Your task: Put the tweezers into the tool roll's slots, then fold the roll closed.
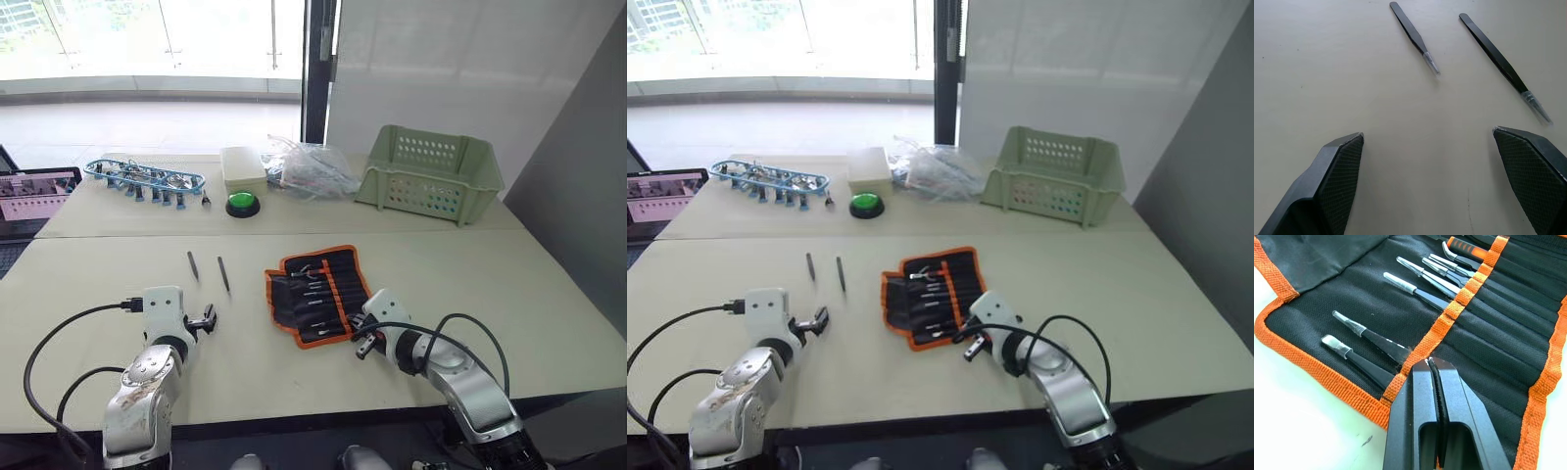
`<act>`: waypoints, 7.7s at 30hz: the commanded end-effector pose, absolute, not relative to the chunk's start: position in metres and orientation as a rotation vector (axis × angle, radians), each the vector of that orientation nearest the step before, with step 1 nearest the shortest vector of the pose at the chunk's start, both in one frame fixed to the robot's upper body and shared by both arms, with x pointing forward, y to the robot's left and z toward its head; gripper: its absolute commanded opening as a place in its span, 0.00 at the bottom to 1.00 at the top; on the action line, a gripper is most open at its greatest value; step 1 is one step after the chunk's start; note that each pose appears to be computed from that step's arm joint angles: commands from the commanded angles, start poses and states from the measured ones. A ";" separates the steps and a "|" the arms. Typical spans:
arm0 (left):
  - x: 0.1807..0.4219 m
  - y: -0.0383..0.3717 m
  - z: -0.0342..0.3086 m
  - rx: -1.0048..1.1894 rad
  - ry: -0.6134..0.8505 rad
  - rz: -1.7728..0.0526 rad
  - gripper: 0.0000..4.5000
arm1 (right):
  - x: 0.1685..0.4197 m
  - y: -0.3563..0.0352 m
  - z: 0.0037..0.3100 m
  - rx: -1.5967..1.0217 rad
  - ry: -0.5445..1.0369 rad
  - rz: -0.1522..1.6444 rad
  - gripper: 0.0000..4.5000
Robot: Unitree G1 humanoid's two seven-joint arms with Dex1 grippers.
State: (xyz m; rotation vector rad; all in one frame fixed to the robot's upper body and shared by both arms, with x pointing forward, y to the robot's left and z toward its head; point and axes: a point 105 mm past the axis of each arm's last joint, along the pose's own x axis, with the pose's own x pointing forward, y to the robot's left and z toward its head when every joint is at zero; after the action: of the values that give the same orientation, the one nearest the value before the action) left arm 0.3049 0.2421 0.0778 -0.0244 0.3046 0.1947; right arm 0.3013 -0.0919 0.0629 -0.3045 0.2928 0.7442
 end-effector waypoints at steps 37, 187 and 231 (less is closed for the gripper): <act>0.393 0.212 0.027 -0.049 0.332 0.157 0.38 | 0.285 -0.098 0.019 -0.285 0.456 0.700 0.00; 0.302 0.222 0.148 0.423 0.219 -0.677 1.00 | 0.260 -0.102 0.002 -0.240 0.507 0.627 0.00; 0.267 0.220 0.078 0.038 0.144 -0.089 1.00 | 0.273 -0.097 0.001 -0.281 0.499 0.713 0.00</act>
State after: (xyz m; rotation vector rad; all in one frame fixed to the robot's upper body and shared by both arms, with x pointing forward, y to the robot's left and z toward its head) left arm 0.2580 0.2247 0.0755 0.0405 0.1501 -0.0975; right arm 0.2913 -0.0896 0.0537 -0.2936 0.2741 0.7027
